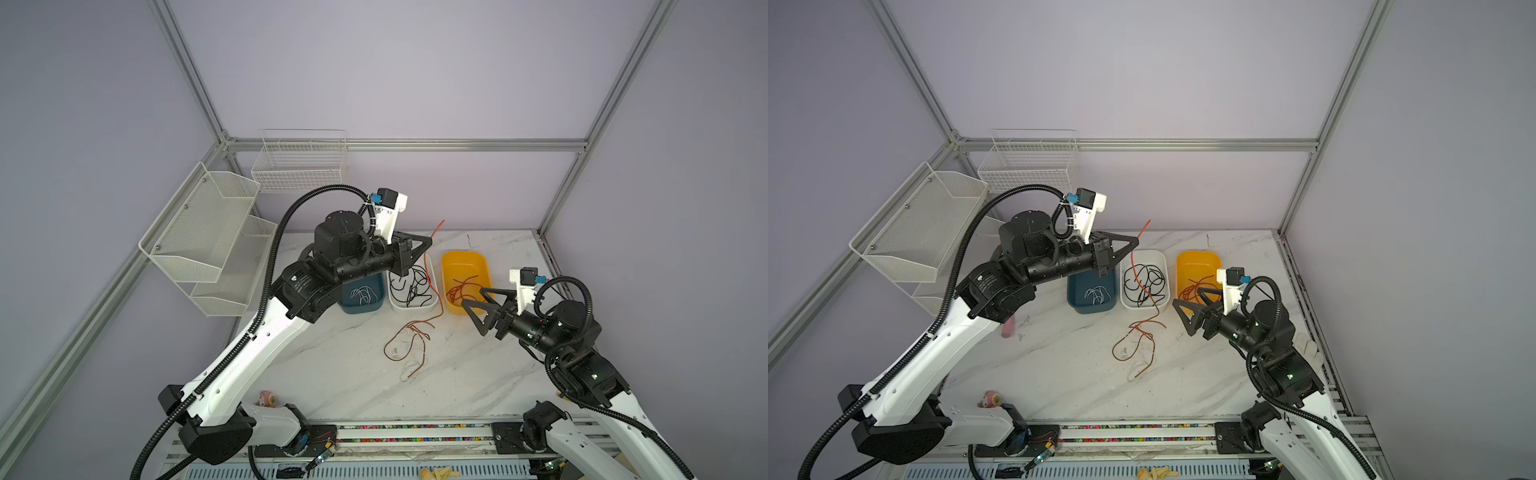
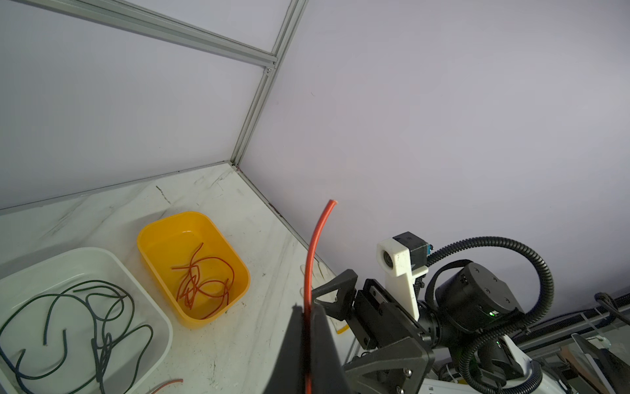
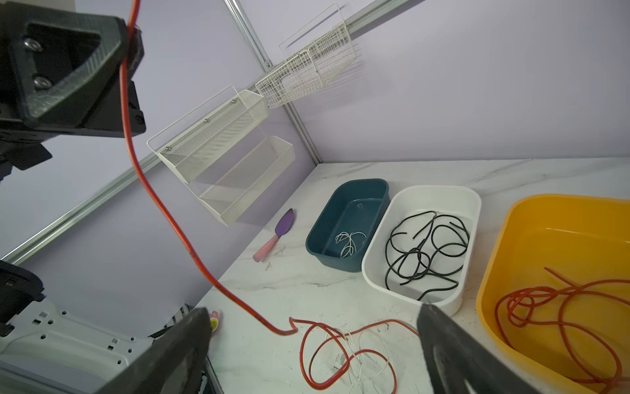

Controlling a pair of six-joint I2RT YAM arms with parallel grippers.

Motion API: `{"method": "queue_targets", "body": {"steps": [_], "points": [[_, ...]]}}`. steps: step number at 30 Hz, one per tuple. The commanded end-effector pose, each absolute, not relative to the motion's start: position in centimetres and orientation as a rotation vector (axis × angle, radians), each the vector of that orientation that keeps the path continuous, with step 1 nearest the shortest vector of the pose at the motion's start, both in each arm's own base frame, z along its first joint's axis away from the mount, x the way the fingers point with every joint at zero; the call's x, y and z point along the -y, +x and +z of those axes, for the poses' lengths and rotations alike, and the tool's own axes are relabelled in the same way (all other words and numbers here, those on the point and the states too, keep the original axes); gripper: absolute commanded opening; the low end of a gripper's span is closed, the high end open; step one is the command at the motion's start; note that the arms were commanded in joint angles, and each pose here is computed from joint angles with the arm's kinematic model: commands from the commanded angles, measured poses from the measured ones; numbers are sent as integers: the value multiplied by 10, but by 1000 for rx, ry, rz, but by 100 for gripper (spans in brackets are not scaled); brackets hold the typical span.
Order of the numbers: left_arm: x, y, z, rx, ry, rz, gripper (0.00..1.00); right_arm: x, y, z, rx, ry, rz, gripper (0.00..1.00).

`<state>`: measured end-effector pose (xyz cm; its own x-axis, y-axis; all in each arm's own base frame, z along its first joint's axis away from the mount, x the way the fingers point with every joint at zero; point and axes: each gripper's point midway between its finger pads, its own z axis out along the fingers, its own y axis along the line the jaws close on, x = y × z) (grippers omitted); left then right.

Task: Untangle the cables
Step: 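Close the right gripper on the raised red wire below the left gripper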

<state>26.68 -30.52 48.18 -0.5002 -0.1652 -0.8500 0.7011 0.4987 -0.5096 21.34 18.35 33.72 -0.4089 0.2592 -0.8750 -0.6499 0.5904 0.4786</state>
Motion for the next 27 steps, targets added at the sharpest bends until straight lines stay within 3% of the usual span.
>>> {"method": "queue_targets", "body": {"steps": [1, 21, 27], "points": [[302, 265, 507, -1721, 440, -1192, 0, -189, 211, 352, -1627, -360, 1055, 94], [302, 282, 485, -1809, 391, -1245, 0, -235, 217, 320, -1610, -423, 1040, 79], [301, 283, 479, -1820, 391, -1245, 0, -262, 220, 306, -1653, -460, 1032, 58]]}}
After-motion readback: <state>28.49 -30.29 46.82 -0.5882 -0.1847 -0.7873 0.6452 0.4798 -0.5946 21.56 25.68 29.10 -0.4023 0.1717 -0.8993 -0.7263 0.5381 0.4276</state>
